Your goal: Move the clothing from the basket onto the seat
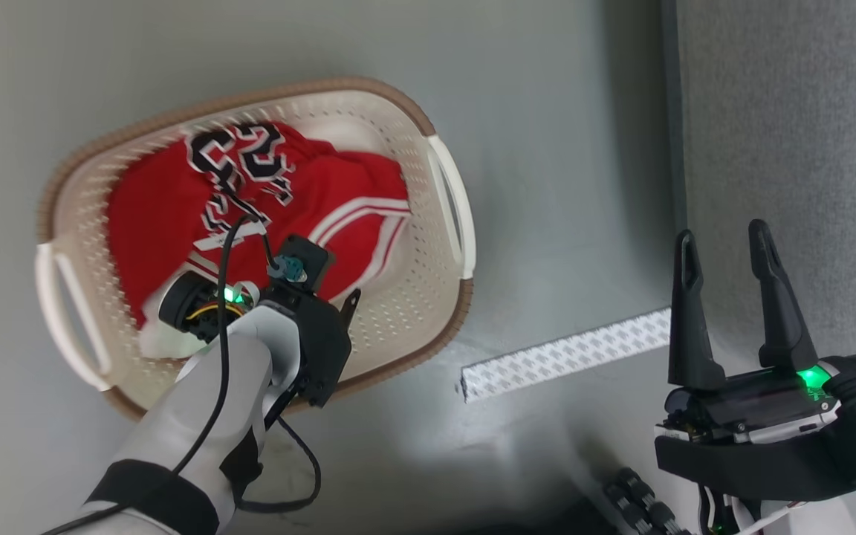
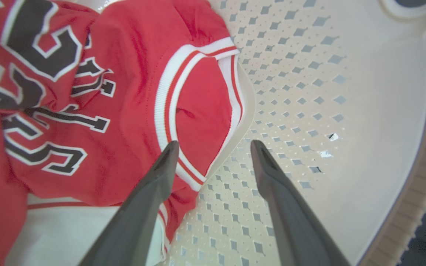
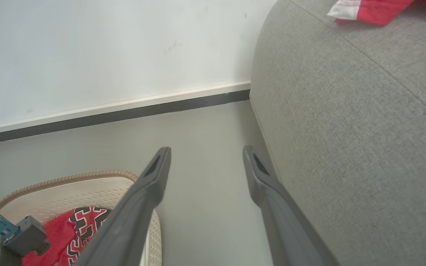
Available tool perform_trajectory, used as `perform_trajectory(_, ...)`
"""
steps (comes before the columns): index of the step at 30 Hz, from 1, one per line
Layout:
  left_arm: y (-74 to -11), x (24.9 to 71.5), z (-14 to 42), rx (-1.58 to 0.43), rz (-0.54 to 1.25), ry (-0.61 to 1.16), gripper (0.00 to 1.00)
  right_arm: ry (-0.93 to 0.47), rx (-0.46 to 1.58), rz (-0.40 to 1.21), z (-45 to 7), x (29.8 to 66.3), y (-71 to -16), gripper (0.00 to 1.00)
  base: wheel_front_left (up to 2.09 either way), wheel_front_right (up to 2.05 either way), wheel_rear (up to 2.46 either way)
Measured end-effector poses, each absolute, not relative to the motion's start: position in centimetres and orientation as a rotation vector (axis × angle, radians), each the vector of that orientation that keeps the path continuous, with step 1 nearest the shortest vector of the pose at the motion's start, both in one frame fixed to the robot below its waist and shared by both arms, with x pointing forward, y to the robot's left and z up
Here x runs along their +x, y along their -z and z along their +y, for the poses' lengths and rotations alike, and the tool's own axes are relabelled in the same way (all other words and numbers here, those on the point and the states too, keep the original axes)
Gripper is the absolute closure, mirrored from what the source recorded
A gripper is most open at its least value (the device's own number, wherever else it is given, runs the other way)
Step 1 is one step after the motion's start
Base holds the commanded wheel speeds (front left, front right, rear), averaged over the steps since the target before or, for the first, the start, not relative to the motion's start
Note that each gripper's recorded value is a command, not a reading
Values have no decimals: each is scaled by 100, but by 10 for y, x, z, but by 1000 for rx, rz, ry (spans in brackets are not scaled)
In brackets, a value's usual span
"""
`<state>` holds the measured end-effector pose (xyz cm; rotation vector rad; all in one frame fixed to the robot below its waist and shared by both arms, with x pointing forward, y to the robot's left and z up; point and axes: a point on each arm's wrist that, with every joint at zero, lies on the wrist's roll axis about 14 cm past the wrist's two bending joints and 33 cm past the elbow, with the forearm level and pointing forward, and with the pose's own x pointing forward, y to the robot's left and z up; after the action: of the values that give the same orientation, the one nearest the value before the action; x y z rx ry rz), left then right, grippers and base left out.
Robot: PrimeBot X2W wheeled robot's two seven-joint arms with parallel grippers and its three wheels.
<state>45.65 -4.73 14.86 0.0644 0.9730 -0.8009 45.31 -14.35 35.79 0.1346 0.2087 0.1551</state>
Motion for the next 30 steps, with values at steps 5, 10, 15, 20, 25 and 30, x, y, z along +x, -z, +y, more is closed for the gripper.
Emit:
perform_trajectory(5,-137,456,-62,36,979,784,0,-129,136,257,-150,444,-346,0,0,0,0)
perform_trajectory(10,-125,464,-63,86,978,744,0,-102,127,257,-159,442,-348,0,0,0,0)
perform_trajectory(15,-113,466,-60,134,991,709,0,-79,125,270,-165,435,-349,0,0,0,0)
perform_trajectory(20,-103,464,-52,187,1011,689,0,-62,129,288,-168,427,-349,0,0,0,0)
perform_trajectory(25,-98,463,-48,259,997,703,100,-46,129,301,-171,421,-351,0,0,0,0)
perform_trajectory(30,-96,467,-36,358,958,692,100,-31,130,300,-173,415,-356,0,0,0,0)
